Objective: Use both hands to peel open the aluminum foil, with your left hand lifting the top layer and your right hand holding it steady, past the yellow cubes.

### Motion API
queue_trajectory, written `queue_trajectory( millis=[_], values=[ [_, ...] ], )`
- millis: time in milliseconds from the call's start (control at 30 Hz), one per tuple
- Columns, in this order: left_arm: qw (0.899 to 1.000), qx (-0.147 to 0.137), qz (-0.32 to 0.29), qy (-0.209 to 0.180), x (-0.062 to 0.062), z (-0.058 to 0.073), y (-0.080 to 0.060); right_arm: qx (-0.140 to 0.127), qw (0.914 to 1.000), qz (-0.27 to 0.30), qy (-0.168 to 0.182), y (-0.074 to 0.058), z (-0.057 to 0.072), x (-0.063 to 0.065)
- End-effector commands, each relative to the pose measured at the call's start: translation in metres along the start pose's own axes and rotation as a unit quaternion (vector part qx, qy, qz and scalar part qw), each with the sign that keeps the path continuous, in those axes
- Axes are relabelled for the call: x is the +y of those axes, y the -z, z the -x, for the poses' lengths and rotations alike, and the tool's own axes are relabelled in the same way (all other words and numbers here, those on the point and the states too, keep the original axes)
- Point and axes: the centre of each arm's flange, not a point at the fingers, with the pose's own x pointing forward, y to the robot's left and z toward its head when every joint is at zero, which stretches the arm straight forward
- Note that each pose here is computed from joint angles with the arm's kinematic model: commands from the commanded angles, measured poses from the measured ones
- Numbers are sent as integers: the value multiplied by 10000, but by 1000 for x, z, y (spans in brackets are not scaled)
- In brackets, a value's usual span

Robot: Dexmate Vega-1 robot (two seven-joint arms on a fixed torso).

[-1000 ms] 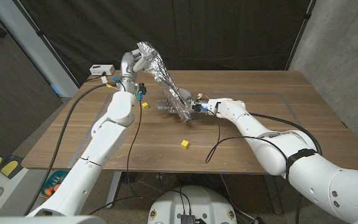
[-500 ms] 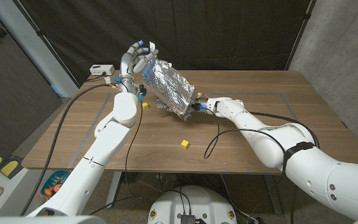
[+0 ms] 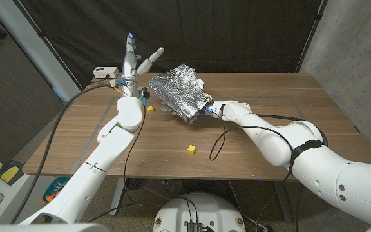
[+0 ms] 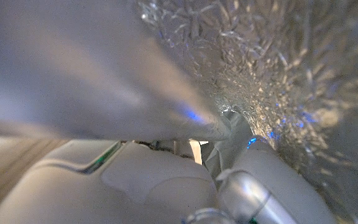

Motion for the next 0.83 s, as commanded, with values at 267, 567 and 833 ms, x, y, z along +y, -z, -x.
queue_trajectory(
  millis=[267,567,833],
  values=[
    [9997,-201,-102,70,19,6,0,-168,9996,200,130,-6,2,12],
    [9997,-73,-118,188,40,13,10,-244,9990,265,249,-3,-4,23],
    [9989,92,100,445,53,17,28,-428,9981,174,418,12,-10,46]
  ],
)
